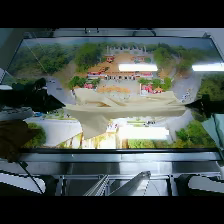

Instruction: Fold the shirts.

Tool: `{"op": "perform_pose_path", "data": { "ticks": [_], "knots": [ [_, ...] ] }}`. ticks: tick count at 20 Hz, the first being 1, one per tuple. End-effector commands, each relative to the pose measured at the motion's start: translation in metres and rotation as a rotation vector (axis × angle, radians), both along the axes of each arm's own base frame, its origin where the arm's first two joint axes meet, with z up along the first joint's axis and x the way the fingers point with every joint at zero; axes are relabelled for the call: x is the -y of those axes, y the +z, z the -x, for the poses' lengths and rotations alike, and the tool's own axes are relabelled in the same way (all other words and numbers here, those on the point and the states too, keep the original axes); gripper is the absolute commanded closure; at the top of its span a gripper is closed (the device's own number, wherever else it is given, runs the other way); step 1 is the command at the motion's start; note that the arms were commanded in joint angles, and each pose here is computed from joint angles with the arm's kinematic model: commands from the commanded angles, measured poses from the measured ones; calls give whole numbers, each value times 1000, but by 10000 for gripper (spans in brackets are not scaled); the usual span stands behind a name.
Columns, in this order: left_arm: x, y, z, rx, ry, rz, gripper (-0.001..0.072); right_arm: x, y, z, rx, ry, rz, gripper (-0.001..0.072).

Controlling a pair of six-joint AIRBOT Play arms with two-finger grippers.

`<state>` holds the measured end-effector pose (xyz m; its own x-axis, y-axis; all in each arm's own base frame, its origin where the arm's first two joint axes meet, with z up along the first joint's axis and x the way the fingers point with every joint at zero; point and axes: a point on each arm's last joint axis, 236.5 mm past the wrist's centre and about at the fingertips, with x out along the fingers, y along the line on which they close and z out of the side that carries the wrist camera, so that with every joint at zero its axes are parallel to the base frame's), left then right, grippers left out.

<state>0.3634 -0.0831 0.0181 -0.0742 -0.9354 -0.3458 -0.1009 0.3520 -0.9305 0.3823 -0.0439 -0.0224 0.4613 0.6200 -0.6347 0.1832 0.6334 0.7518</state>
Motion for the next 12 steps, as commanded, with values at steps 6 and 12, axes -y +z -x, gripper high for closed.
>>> {"op": "perform_pose_path", "data": {
  "ticks": [6, 12],
  "knots": [
    [-14, -25, -102, 52, 108, -133, 682, -18, -38, -101, 81, -14, 122, 687],
    [-19, -63, -127, 32, 101, -151, 664, -18, -80, -85, -7, 61, 171, 686]
  ]
}}
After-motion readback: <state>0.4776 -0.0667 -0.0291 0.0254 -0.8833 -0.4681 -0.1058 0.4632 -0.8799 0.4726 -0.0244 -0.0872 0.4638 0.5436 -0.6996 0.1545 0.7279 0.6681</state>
